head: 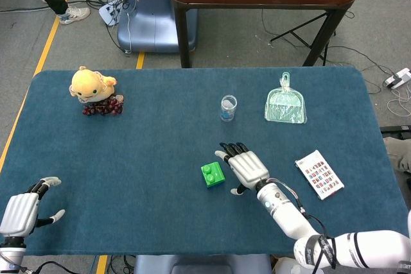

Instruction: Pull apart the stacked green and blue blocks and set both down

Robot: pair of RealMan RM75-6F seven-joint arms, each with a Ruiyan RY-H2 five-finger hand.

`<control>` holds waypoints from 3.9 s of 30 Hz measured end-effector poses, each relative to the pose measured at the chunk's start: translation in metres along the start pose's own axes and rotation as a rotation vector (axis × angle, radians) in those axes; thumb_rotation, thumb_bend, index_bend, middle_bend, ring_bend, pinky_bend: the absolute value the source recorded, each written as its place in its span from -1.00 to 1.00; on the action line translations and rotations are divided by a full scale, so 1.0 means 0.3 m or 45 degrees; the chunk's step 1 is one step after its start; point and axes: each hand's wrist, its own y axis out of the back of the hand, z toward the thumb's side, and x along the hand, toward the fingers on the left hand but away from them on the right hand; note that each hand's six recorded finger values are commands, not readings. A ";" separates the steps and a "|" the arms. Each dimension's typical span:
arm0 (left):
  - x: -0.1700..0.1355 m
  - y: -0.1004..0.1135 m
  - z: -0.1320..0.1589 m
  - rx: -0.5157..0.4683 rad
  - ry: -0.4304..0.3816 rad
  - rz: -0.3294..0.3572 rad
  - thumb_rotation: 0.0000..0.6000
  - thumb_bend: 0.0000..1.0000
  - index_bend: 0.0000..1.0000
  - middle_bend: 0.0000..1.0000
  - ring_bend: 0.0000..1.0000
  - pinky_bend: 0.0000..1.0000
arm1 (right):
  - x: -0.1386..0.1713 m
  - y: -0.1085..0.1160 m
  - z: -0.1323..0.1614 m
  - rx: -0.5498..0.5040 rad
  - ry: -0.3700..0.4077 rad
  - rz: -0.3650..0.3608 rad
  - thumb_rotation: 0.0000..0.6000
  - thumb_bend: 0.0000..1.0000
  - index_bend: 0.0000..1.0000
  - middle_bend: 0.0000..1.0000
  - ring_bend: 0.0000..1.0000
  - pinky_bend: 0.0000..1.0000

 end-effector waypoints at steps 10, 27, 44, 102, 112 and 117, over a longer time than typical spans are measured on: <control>-0.001 -0.006 0.002 -0.004 -0.001 -0.005 1.00 -0.71 -0.27 -0.44 -0.30 0.16 | -0.087 -0.029 0.007 0.007 -0.037 0.031 1.00 -1.00 -0.61 -1.00 -1.00 -0.95; -0.005 -0.022 -0.003 -0.007 0.005 -0.019 1.00 -0.71 -0.27 -0.45 -0.30 0.16 | -0.162 -0.068 0.027 -0.034 -0.064 0.058 1.00 -1.00 -0.45 -1.00 -1.00 -0.95; -0.002 -0.013 0.005 0.000 -0.006 -0.014 1.00 -0.71 -0.27 -0.44 -0.29 0.16 | -0.178 -0.065 0.029 -0.092 -0.079 0.008 1.00 -0.97 0.12 -0.96 -1.00 -0.95; 0.306 0.247 0.915 -0.880 -0.359 -0.566 1.00 -1.00 -0.44 1.00 1.00 1.00 | 0.013 0.441 0.247 -0.680 0.256 -0.250 1.00 -0.91 0.26 -0.90 -1.00 -0.95; 0.321 0.223 0.931 -0.939 -0.312 -0.450 1.00 -1.00 -0.23 1.00 1.00 1.00 | 0.006 0.440 0.262 -0.693 0.265 -0.244 1.00 -0.91 0.27 -0.90 -1.00 -0.95; 0.327 0.219 0.927 -0.945 -0.302 -0.416 1.00 -1.00 -0.21 1.00 1.00 1.00 | 0.003 0.433 0.265 -0.704 0.268 -0.232 1.00 -0.91 0.27 -0.90 -1.00 -0.95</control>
